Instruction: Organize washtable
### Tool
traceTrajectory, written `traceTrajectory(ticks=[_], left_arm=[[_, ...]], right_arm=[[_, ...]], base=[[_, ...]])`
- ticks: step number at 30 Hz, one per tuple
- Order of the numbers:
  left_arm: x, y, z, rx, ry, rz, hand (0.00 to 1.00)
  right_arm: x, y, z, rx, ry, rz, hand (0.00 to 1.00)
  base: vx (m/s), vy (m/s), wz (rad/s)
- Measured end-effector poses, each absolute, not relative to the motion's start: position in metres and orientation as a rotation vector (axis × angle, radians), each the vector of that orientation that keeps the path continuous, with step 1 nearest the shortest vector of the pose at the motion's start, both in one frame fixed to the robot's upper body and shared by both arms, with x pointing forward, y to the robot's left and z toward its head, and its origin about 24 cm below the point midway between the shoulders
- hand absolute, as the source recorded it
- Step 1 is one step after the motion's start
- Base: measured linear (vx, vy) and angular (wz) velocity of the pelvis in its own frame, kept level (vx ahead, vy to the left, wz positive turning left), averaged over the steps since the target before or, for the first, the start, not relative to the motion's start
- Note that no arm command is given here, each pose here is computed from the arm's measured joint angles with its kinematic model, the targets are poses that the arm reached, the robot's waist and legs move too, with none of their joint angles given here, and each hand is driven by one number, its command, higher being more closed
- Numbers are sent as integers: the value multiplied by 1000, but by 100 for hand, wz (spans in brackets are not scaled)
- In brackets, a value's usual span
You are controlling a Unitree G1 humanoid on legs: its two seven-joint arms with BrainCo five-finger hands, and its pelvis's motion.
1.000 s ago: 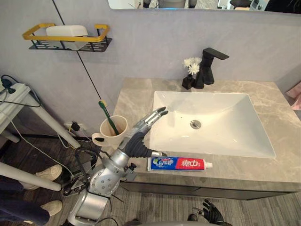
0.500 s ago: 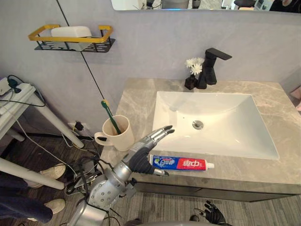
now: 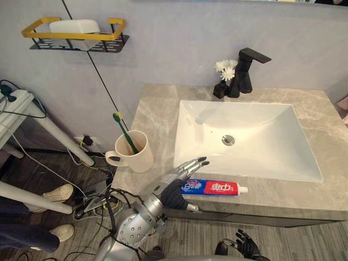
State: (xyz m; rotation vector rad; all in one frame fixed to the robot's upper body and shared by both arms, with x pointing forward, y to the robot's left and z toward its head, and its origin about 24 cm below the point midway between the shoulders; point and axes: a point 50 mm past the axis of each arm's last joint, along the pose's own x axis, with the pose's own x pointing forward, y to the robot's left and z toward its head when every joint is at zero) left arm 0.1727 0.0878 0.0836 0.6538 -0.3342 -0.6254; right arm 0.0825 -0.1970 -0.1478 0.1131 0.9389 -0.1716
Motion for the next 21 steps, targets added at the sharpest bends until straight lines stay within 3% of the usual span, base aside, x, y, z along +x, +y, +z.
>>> traceTrajectory(ticks=[21], left_arm=[[187, 67, 66, 630, -277, -600, 0]], right_arm=[[85, -190, -142, 113, 897, -151, 0]], base=[[-4, -6, -2]])
